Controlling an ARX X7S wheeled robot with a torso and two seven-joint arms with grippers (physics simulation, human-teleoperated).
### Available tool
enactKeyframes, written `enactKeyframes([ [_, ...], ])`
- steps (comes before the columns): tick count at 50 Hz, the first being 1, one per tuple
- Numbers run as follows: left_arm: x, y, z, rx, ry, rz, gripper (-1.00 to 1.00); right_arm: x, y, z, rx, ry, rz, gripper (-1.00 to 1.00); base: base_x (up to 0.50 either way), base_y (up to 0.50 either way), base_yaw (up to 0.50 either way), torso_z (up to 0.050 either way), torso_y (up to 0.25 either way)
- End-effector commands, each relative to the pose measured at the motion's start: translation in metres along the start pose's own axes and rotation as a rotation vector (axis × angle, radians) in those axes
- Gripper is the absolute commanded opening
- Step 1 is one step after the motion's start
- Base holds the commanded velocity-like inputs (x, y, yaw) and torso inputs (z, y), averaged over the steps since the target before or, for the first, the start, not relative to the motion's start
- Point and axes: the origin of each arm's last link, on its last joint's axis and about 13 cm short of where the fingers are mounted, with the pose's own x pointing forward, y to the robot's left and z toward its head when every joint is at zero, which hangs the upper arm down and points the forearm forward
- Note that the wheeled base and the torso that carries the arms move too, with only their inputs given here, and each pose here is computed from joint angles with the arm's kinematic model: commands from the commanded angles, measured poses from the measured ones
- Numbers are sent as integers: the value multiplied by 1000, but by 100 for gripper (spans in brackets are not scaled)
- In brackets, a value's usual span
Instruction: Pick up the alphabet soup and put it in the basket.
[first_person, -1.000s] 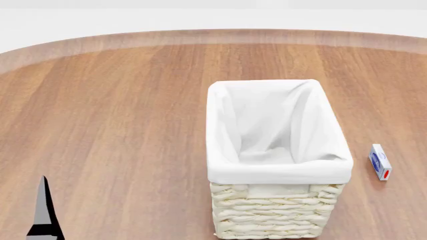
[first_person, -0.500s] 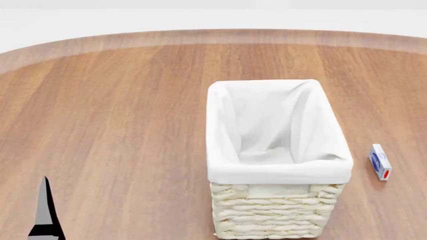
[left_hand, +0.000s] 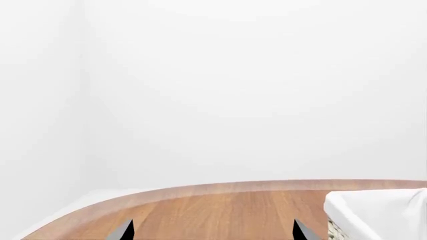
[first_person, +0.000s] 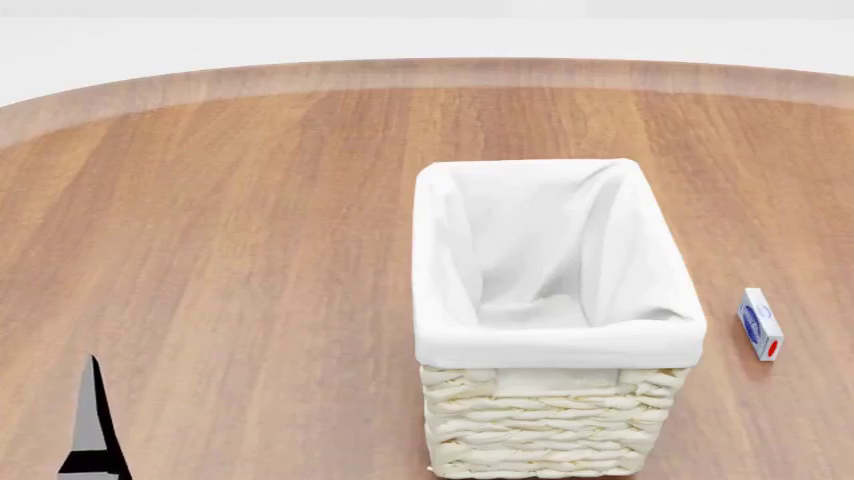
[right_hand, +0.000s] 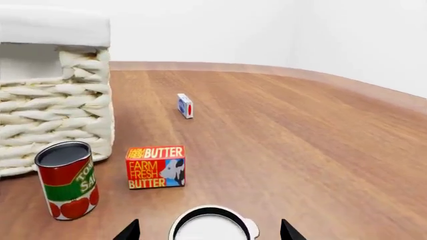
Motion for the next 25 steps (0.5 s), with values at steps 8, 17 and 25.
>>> enactKeyframes([
  [8,-1,0,-1,-1,2,-1,100,14,7,-19,1,28,-6,100,0,0,0,0,0],
  [17,0,-1,-3,-2,6,-5,100,20,8,-26,6,37,-23,100,0,0,0,0,0],
  [25,0,-1,-3,-2,7,-3,100,25,11,-33,12,47,-24,100,0,0,0,0,0],
])
